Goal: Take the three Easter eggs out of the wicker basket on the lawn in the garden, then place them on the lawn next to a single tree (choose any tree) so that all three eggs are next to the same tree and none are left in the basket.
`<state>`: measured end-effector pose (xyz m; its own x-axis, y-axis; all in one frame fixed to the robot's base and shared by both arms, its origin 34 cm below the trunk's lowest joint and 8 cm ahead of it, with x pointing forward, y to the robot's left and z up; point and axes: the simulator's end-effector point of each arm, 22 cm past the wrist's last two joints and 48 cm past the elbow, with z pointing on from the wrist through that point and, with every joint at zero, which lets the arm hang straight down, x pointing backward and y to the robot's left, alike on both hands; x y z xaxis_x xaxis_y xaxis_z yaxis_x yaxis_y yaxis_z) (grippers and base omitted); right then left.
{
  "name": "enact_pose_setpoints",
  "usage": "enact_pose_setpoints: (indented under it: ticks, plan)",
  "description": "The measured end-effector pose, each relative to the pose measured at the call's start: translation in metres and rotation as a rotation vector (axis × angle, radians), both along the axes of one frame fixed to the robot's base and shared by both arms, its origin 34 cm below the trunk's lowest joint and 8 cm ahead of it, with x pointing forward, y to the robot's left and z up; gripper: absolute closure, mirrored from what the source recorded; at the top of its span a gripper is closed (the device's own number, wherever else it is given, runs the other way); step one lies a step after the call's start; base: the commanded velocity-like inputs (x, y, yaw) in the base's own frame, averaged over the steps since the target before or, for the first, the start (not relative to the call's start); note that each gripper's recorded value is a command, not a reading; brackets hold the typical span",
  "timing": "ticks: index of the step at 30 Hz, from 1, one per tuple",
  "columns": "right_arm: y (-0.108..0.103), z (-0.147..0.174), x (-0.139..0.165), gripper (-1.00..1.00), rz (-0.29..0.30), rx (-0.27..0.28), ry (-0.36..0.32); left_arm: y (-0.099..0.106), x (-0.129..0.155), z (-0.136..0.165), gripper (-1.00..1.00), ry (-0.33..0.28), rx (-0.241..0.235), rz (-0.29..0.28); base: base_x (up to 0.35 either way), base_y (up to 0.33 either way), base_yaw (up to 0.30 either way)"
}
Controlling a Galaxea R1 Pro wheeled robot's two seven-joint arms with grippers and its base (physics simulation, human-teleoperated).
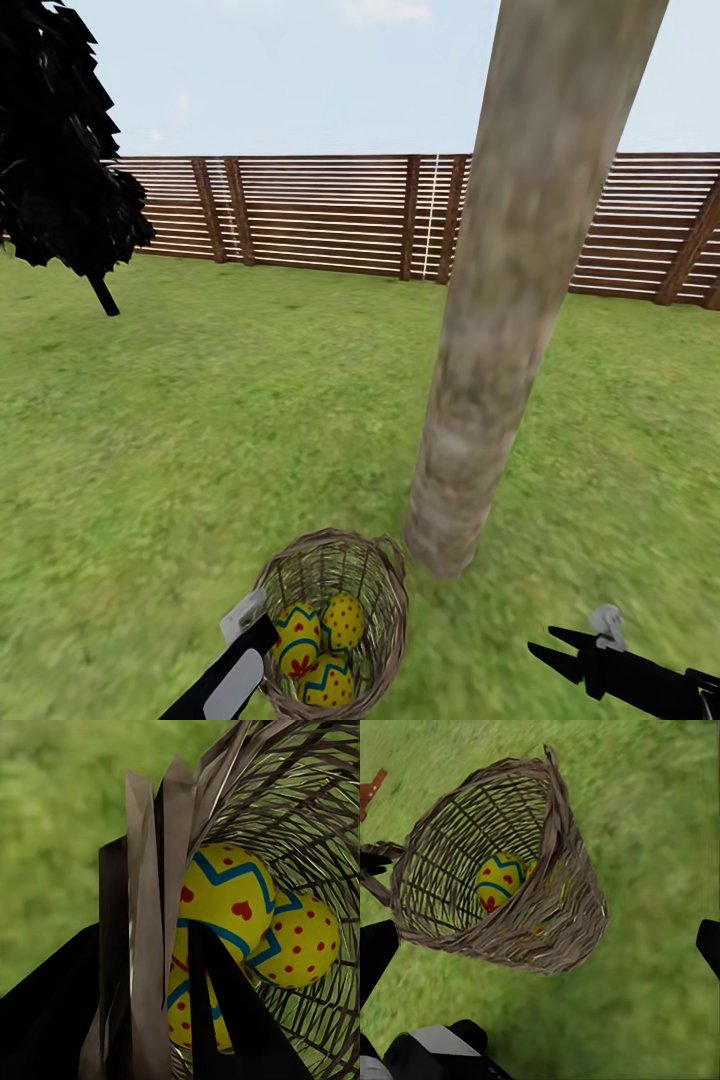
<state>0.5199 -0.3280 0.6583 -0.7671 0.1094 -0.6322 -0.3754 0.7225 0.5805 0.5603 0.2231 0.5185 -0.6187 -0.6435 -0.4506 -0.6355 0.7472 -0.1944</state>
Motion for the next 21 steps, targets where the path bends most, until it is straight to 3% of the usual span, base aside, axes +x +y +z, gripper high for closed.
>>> enact_pose_setpoints:
  ticks: [4, 12, 21]
  plan:
    - [0.018, 0.013, -0.010, -1.00, 0.089, 0.088, -0.023, 0.000, 0.000, -0.007, 1.00, 0.000, 0.000, 0.000, 0.000, 0.000, 0.000]
    - [0.016, -0.009, -0.006, -1.00, 0.054, 0.072, -0.014, 0.000, -0.001, -0.021, 1.00, -0.001, 0.000, 0.000, 0.000, 0.000, 0.000]
    - [0.020, -0.029, -0.010, -1.00, 0.063, 0.077, -0.003, 0.000, -0.003, -0.038, 1.00, 0.000, -0.001, 0.000, 0.000, 0.000, 0.000]
